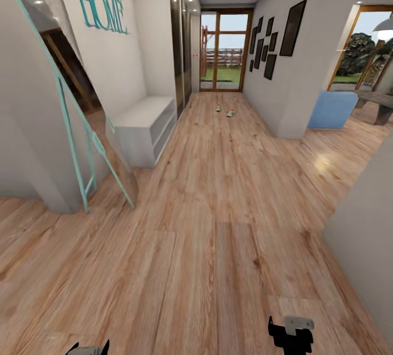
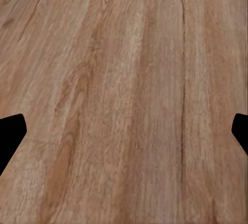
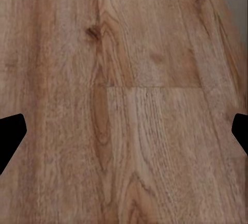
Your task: Pick up the two gym shoes and the two sandals from the corridor floor and place them onto the hallstand (shoe rack) in the corridor, making sure they are on the rack and not on the floor. Arrange them so the two gym shoes are next to each other and the two sandals are next to each other.
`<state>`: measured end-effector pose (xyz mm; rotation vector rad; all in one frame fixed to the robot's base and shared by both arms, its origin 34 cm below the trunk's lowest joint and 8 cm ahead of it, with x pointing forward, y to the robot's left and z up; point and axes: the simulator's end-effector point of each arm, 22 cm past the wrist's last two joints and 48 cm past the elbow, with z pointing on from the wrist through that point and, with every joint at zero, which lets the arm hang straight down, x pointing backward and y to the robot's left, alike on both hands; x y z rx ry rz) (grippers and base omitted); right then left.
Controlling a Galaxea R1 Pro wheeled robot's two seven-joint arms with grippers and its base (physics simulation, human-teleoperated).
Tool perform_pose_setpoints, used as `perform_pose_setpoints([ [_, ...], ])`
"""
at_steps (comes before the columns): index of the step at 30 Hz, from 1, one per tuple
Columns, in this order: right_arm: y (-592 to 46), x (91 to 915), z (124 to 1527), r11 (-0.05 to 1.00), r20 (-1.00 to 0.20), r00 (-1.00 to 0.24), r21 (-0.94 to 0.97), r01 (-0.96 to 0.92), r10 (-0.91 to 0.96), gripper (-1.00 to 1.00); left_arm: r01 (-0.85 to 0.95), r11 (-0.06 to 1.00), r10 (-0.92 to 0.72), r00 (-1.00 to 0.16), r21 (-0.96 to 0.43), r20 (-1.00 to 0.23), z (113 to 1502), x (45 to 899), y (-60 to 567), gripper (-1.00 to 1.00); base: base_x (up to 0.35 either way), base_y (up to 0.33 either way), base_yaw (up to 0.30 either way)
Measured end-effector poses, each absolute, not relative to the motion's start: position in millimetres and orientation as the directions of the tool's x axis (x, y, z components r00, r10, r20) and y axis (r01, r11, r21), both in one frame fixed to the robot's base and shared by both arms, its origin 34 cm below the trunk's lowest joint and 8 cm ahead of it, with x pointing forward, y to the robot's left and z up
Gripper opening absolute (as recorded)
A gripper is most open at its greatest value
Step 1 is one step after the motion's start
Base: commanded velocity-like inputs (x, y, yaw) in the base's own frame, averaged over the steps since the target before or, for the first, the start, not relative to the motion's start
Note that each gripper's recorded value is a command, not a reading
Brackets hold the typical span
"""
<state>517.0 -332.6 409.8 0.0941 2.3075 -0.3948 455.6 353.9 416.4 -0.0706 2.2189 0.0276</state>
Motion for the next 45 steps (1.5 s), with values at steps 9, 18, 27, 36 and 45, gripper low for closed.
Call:
perform_pose_setpoints([
  [9,-333,517,410,0.949,-0.717,-0.695,-0.253,0.188,-0.054,1.00,-0.061,0.998,-0.041,-0.603,-0.005,-0.797,416,456,354,1.00,0.339,0.000,-0.296],
  [18,-333,517,410,0.949,-0.717,-0.695,-0.253,0.187,-0.054,1.00,-0.061,0.998,-0.041,-0.603,-0.005,-0.797,416,456,354,1.00,0.339,0.000,-0.261],
  [27,-326,519,408,0.960,-0.718,-0.694,-0.232,0.158,-0.059,1.00,-0.061,0.998,-0.041,-0.603,-0.005,-0.796,416,456,354,1.00,0.339,0.000,-0.041],
  [36,-287,523,401,0.995,-0.717,-0.694,-0.098,0.017,-0.059,1.00,-0.061,0.998,-0.041,-0.603,-0.005,-0.797,416,456,354,1.00,0.339,0.000,-0.001],
  [45,-285,517,398,0.996,-0.712,-0.700,-0.092,0.010,-0.059,1.00,-0.061,0.998,-0.041,-0.604,-0.005,-0.796,416,455,354,1.00,0.339,0.000,0.000],
])
